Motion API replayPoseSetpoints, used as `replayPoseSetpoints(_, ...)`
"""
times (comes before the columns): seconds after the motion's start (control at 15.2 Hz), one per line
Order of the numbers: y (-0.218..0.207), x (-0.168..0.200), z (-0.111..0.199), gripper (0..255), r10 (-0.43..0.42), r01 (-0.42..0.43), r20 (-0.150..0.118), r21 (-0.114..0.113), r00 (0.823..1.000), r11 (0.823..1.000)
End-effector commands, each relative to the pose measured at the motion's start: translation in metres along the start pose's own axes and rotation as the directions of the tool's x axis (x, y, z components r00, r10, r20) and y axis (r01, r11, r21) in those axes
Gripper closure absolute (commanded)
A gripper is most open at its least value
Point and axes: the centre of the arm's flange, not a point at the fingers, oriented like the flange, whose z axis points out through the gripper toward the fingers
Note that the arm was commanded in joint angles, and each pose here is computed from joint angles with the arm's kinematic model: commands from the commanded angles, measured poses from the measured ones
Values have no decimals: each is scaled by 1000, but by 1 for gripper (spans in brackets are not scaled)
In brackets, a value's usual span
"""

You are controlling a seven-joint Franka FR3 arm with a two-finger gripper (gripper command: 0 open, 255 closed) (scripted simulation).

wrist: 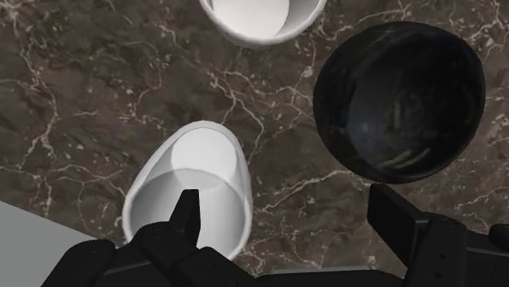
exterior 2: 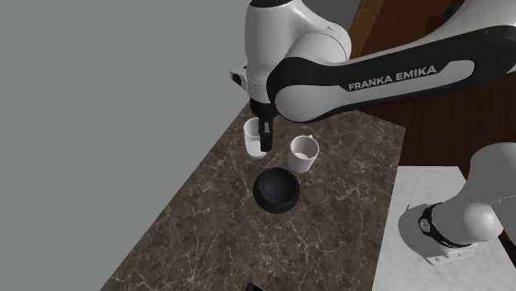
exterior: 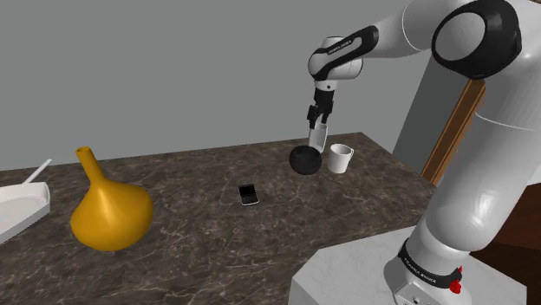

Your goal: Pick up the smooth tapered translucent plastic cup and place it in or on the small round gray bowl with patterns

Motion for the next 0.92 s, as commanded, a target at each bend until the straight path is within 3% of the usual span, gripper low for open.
replayPoseSetpoints(0.0, 16, 19, 14, 0, -21, 21, 9, -7, 1000, 1000)
replayPoseSetpoints(0.53, 19, 21, 56, 0, -23, 23, 10, -8, 1000, 1000)
replayPoseSetpoints(0.86, 19, 21, 56, 0, -23, 23, 10, -8, 1000, 1000)
